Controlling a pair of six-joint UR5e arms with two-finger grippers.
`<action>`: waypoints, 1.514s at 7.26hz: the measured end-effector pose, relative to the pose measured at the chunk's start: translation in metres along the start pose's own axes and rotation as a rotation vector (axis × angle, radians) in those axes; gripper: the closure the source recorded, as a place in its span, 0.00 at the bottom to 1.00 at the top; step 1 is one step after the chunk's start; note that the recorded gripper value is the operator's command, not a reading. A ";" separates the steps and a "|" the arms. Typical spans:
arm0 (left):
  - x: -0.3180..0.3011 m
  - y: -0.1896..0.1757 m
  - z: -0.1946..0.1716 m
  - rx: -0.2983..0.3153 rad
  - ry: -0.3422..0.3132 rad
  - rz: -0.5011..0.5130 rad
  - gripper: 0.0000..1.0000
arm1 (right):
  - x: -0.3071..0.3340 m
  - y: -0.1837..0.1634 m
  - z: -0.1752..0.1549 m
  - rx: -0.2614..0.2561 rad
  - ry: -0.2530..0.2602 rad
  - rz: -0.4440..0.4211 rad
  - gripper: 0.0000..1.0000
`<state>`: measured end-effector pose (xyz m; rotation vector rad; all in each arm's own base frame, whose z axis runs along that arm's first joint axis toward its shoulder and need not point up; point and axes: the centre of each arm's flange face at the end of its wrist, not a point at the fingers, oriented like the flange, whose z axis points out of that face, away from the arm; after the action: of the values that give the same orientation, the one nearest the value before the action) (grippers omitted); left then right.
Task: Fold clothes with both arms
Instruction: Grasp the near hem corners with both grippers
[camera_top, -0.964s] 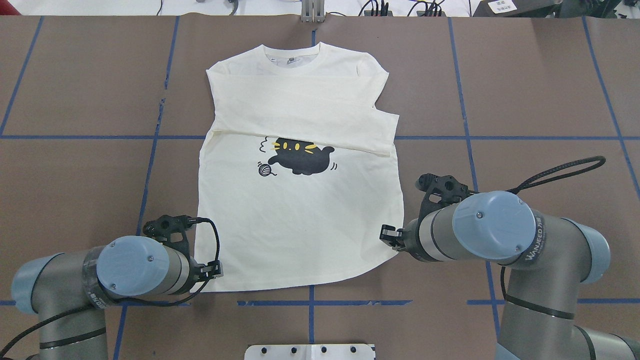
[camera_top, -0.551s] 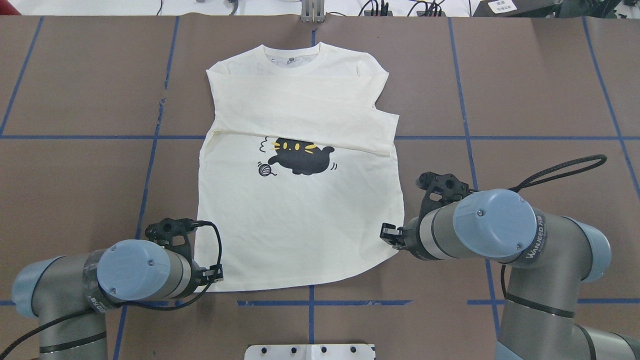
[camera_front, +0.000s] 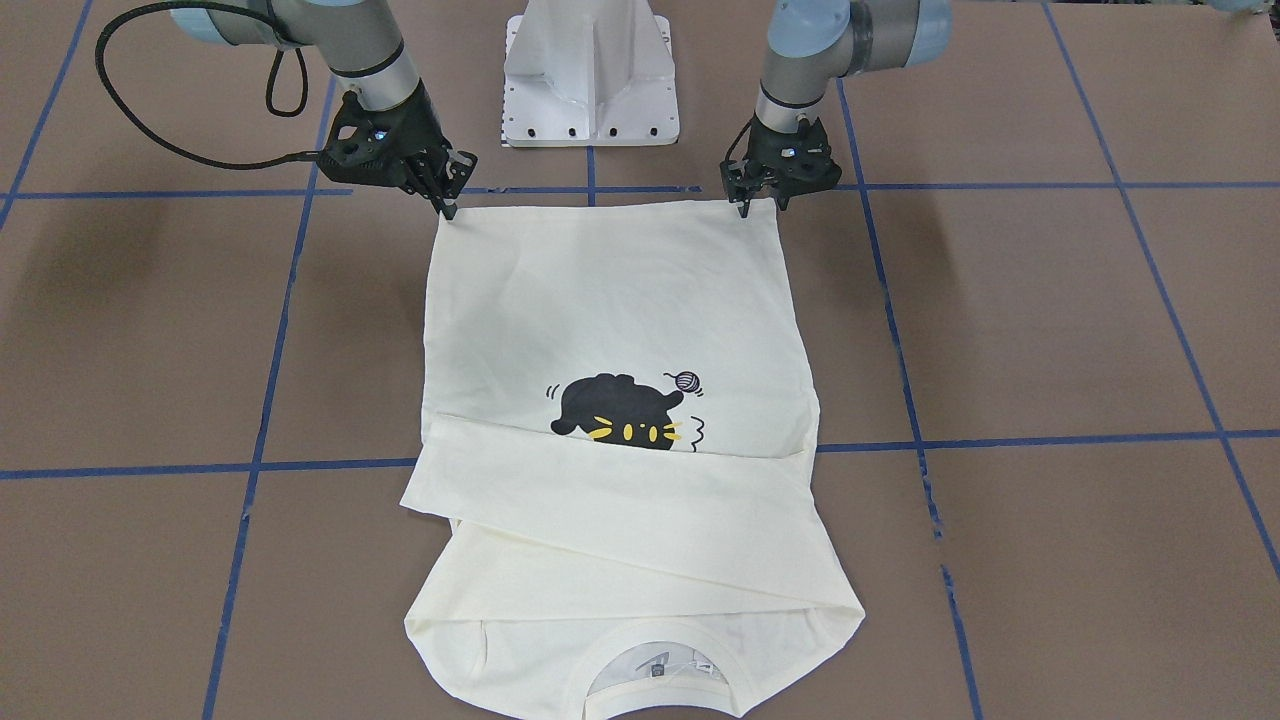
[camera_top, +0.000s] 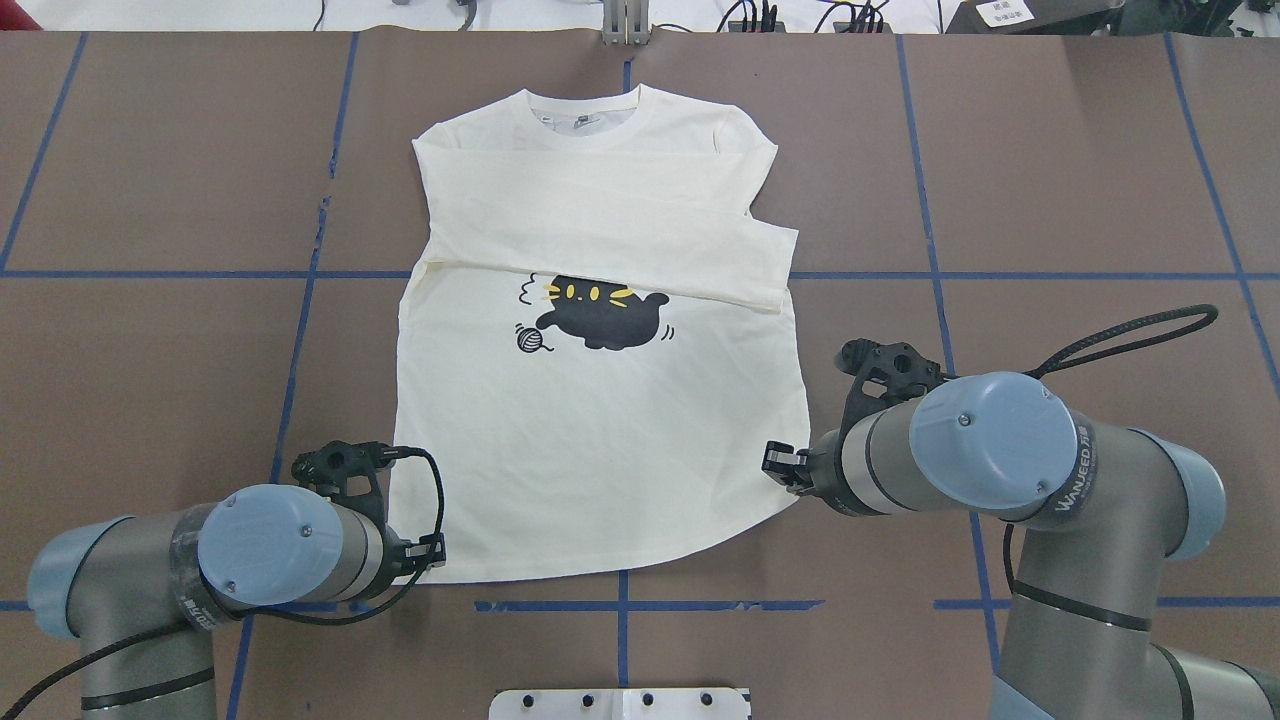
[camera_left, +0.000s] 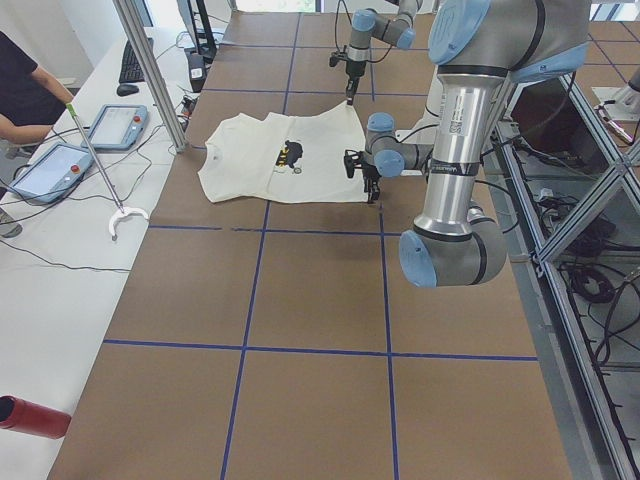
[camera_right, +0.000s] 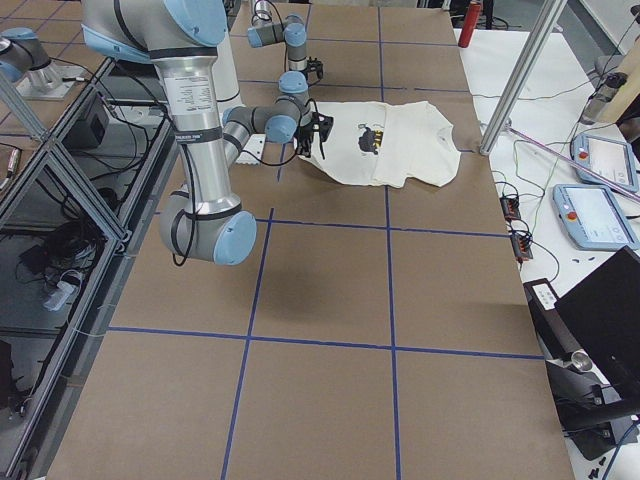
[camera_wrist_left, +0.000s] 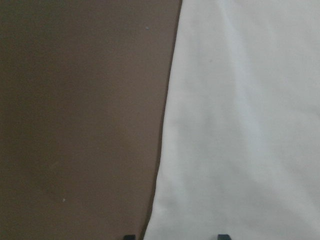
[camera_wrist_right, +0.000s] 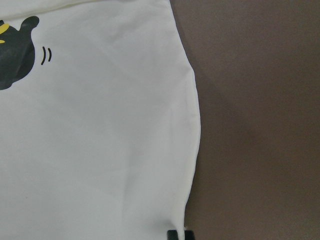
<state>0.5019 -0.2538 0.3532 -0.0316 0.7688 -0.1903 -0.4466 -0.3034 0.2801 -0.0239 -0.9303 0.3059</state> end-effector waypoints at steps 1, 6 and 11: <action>0.000 0.000 0.001 0.005 -0.002 0.000 0.66 | 0.000 -0.001 0.000 0.000 0.000 0.001 1.00; 0.004 0.000 -0.009 0.009 0.018 0.002 1.00 | 0.000 -0.005 -0.002 0.006 -0.001 0.006 1.00; 0.013 0.011 -0.083 0.005 0.100 0.017 1.00 | 0.042 0.004 -0.051 -0.024 -0.016 0.007 1.00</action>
<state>0.4557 -0.2421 0.2833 -0.0108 0.8680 -0.1783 -0.3834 -0.2823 0.2817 -0.0462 -0.9500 0.3017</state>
